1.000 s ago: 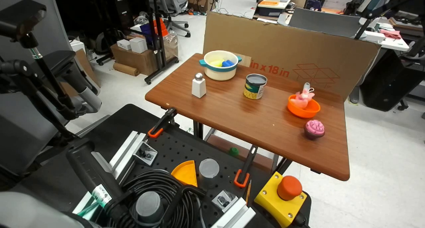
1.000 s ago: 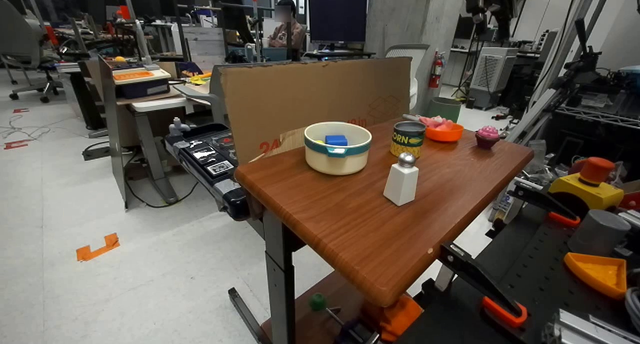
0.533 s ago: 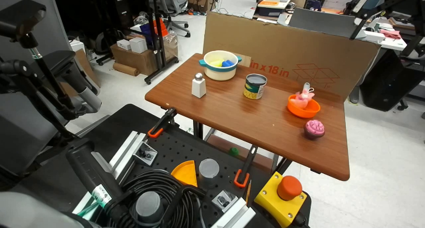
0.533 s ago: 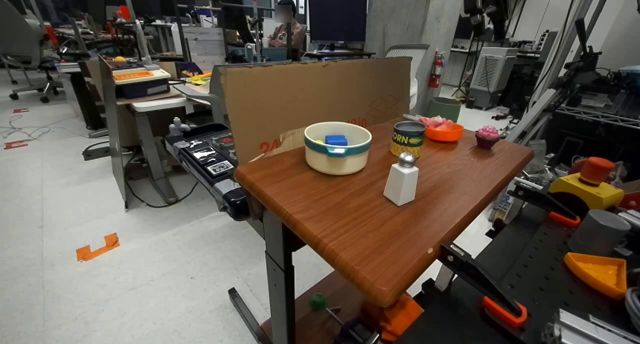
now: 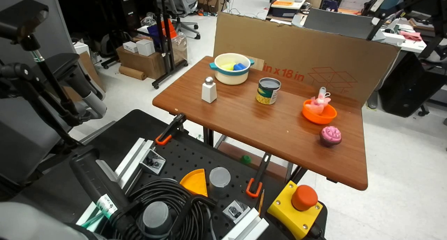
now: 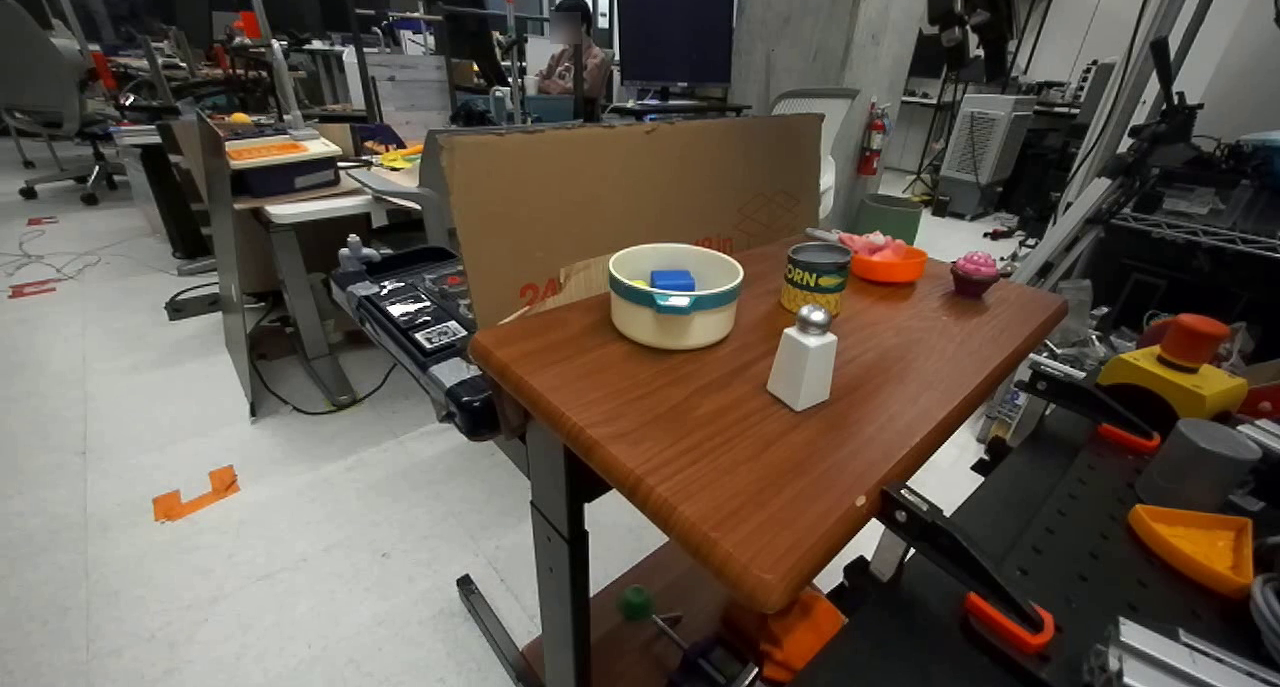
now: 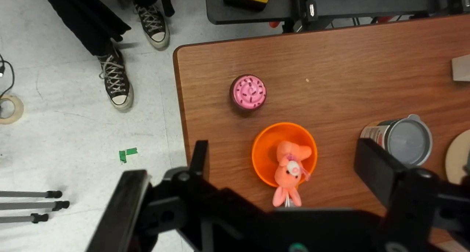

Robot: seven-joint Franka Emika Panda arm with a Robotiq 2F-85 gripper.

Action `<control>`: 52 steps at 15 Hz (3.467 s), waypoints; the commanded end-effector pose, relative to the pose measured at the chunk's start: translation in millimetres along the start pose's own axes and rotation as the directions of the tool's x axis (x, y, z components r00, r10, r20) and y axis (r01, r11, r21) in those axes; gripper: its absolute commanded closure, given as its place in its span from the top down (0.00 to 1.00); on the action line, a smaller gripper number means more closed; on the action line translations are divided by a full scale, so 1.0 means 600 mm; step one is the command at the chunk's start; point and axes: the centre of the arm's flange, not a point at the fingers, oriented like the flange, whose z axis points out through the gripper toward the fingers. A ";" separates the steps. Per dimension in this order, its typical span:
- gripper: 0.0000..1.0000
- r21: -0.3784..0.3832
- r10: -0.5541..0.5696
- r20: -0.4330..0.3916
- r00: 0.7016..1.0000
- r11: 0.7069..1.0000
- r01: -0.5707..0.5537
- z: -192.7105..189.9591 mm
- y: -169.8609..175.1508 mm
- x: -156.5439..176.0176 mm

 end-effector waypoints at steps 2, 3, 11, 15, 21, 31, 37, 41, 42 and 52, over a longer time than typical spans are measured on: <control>1.00 -0.032 0.028 0.042 0.999 0.999 -0.027 0.015 -0.008 0.014; 1.00 -0.045 0.030 0.063 0.998 0.999 -0.027 0.022 -0.012 0.024; 1.00 -0.066 0.018 0.225 0.974 0.998 -0.003 0.100 -0.030 0.083; 1.00 -0.068 0.027 0.249 0.968 0.998 -0.010 0.114 -0.030 0.091; 1.00 -0.177 0.178 0.194 0.965 0.974 -0.144 0.107 -0.016 0.099; 1.00 -0.183 0.135 0.200 0.970 0.978 -0.098 0.101 -0.016 0.104; 1.00 -0.252 0.169 0.191 0.967 0.961 -0.118 0.099 -0.009 0.108; 1.00 -0.244 0.158 0.204 0.966 0.964 -0.106 0.100 -0.009 0.109; 1.00 -0.235 0.166 0.203 0.965 0.965 -0.117 0.100 -0.008 0.111; 1.00 -0.175 0.069 0.239 0.968 0.984 -0.026 0.100 -0.015 0.115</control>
